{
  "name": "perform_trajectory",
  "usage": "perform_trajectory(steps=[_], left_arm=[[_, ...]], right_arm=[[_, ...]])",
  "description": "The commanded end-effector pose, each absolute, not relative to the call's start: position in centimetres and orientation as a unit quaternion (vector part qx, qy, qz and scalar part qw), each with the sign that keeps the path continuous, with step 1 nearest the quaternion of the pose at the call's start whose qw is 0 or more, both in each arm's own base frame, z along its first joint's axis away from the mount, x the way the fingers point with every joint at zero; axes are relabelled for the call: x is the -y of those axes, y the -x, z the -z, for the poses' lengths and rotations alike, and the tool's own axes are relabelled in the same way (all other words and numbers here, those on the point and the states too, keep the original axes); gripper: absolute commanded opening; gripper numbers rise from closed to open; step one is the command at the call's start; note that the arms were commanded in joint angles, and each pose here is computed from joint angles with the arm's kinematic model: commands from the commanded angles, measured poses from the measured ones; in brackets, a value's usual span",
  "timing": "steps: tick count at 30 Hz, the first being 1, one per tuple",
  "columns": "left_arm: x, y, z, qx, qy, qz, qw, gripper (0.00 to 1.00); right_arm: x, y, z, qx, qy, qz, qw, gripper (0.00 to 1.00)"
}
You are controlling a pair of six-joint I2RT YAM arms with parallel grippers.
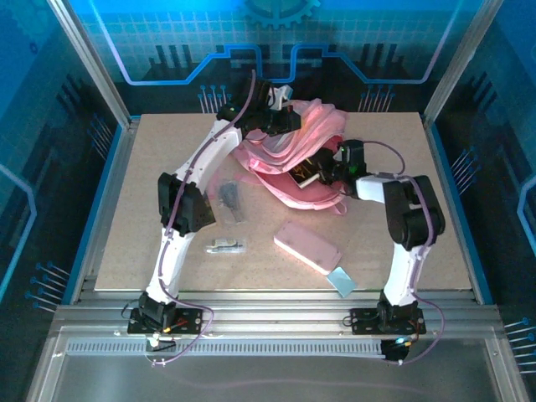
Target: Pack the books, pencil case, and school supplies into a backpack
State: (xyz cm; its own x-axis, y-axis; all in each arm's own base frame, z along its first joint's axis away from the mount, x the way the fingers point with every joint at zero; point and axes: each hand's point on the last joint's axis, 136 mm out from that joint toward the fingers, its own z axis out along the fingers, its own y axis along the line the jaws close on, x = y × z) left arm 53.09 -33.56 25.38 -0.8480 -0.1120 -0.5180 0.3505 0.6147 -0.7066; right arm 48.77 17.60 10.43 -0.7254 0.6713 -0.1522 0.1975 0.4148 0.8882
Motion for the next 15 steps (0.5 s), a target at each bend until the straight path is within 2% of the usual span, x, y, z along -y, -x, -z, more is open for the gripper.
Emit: perform_trajectory(steps=[1,5,9,12,15], left_arm=[[33.5,-53.3,-29.9,-0.831,-0.083,0.446,0.323,0.00],[33.7,-53.4,-29.4,-0.832,-0.077,0.449,0.318,0.00],[34.3,-53.1,-29.4,-0.830,-0.080,0.452,0.318,0.00],[34.8,-52.6,-29.8,-0.828,-0.086,0.455,0.317,0.00],[35.2,-52.1,-30.1,-0.827,-0.091,0.456,0.317,0.00]], right_arm=[[-15.2,-46.1,-12.4,-0.827,-0.240,-0.433,0.266,0.74],[-12.5,-43.8,-12.7,-0.862,-0.227,-0.364,0.272,0.81],[-13.4,-44.5,-13.3,-0.859,-0.207,-0.383,0.270,0.76],[-15.1,-45.7,-12.7,-0.860,-0.193,-0.396,0.256,0.64],[-16.6,-46.8,-11.4,-0.860,-0.192,-0.402,0.249,0.44]])
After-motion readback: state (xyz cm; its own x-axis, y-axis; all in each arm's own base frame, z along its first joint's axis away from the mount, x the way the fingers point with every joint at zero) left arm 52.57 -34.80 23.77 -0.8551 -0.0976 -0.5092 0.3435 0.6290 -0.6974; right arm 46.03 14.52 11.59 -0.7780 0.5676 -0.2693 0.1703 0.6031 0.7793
